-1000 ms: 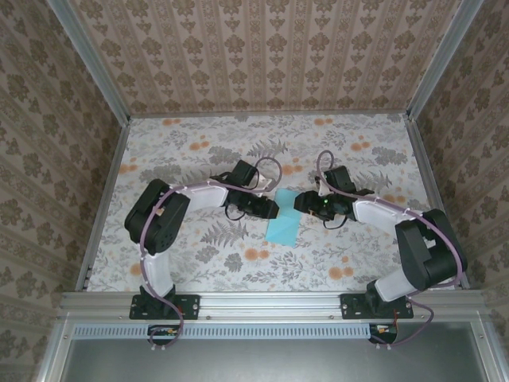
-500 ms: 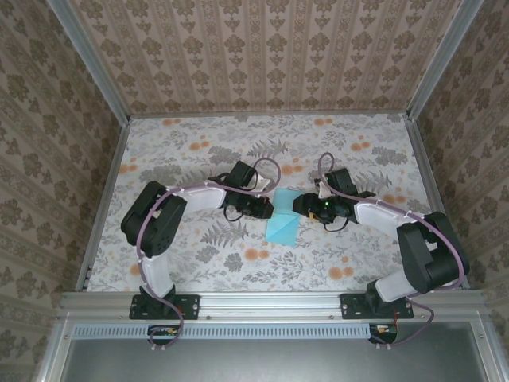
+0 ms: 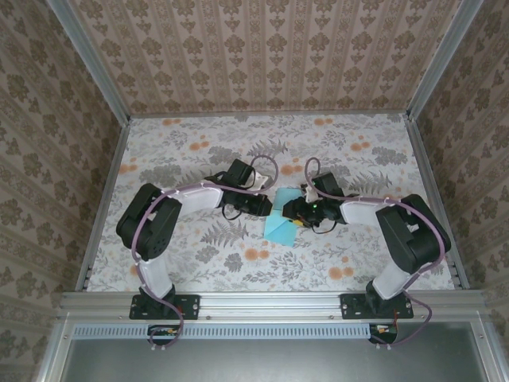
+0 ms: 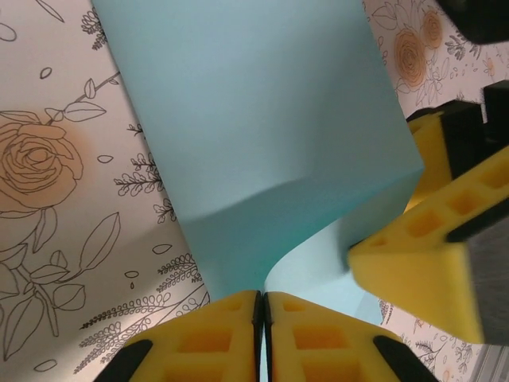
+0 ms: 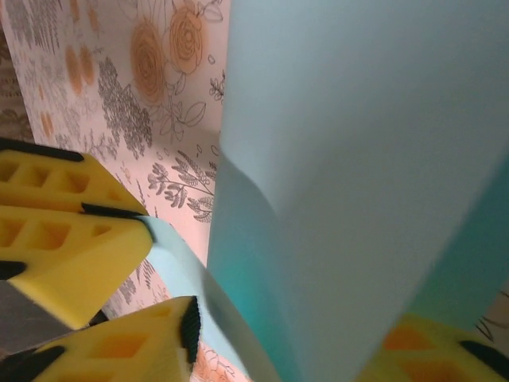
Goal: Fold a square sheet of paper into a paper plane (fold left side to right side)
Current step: Turn over the paper at the center of the table.
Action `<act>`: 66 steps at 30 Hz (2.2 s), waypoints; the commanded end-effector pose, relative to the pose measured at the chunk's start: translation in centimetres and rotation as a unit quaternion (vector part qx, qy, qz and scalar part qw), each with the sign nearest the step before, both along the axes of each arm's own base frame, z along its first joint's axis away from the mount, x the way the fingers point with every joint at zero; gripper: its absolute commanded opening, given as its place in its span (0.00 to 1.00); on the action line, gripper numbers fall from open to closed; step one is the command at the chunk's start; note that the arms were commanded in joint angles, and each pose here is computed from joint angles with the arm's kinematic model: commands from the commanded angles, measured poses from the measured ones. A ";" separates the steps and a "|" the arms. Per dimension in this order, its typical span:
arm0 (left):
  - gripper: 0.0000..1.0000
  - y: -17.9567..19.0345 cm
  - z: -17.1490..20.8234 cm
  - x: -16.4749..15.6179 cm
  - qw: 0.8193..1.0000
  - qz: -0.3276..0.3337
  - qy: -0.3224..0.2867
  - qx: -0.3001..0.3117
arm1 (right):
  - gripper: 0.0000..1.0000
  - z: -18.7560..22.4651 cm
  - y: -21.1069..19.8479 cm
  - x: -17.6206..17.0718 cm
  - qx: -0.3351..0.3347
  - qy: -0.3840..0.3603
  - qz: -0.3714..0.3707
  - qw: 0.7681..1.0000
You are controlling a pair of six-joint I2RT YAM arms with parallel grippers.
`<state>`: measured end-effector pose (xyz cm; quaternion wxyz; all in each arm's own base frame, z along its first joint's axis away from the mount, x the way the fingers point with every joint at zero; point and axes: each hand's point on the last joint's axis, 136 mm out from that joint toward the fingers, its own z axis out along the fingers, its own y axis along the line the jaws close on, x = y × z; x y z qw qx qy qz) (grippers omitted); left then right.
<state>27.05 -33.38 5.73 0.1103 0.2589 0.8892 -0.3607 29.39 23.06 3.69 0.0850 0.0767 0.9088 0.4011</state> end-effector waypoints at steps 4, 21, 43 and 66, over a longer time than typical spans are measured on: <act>0.25 1.0 2.1 1.5 0.999 0.036 -0.014 -0.037 | 0.18 2.0 1.8 1.6 0.041 -0.028 0.002 0.999; 0.88 6.8 18.1 3.2 0.961 0.114 -0.085 -0.238 | 0.03 18.6 -0.9 4.9 0.124 -0.308 0.074 0.940; 0.94 2.9 28.2 -1.6 0.929 -0.041 -0.102 -0.354 | 0.03 31.1 5.1 0.8 0.245 -0.410 0.246 0.844; 0.02 4.2 27.5 -0.8 0.945 0.018 -0.134 -0.298 | 0.24 28.6 3.0 2.8 0.201 -0.389 0.180 0.881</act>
